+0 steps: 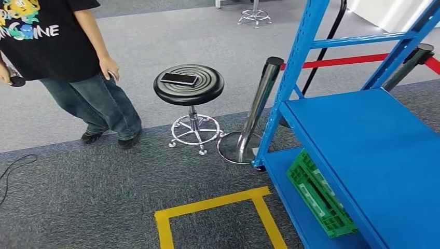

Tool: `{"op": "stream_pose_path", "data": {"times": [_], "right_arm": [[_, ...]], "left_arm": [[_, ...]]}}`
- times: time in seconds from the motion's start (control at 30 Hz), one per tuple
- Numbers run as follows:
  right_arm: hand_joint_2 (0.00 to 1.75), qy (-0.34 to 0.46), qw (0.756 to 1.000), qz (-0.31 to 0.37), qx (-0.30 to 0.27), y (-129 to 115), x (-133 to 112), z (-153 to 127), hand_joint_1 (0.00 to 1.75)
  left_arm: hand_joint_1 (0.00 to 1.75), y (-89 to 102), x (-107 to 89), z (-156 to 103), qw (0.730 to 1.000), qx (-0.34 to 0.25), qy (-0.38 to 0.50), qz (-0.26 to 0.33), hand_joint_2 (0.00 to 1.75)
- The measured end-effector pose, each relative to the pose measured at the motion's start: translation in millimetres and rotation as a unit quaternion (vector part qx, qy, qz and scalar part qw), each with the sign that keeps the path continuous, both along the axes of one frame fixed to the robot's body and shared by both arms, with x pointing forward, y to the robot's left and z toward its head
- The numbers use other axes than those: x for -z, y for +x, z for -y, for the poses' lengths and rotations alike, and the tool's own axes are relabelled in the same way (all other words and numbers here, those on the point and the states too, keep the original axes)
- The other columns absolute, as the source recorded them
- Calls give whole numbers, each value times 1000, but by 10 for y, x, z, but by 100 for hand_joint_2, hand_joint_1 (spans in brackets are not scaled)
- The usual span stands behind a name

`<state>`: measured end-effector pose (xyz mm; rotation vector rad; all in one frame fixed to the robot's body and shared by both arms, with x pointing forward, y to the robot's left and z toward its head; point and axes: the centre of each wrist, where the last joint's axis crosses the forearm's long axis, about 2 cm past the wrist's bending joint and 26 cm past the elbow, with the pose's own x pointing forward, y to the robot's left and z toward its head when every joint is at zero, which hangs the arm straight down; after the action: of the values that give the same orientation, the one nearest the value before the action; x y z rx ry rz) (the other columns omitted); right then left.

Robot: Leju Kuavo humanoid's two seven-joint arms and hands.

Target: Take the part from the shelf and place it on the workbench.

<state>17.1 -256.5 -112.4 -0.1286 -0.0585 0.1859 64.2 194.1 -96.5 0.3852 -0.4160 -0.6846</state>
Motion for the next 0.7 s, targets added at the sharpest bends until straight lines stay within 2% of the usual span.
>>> {"op": "stream_pose_path", "data": {"times": [0.7], "right_arm": [[0, 4, 1000, -2, 0, -2, 1, 2, 0]], "left_arm": [[0, -15, 3, 0, 1000, 3, -1, -1, 0]]}}
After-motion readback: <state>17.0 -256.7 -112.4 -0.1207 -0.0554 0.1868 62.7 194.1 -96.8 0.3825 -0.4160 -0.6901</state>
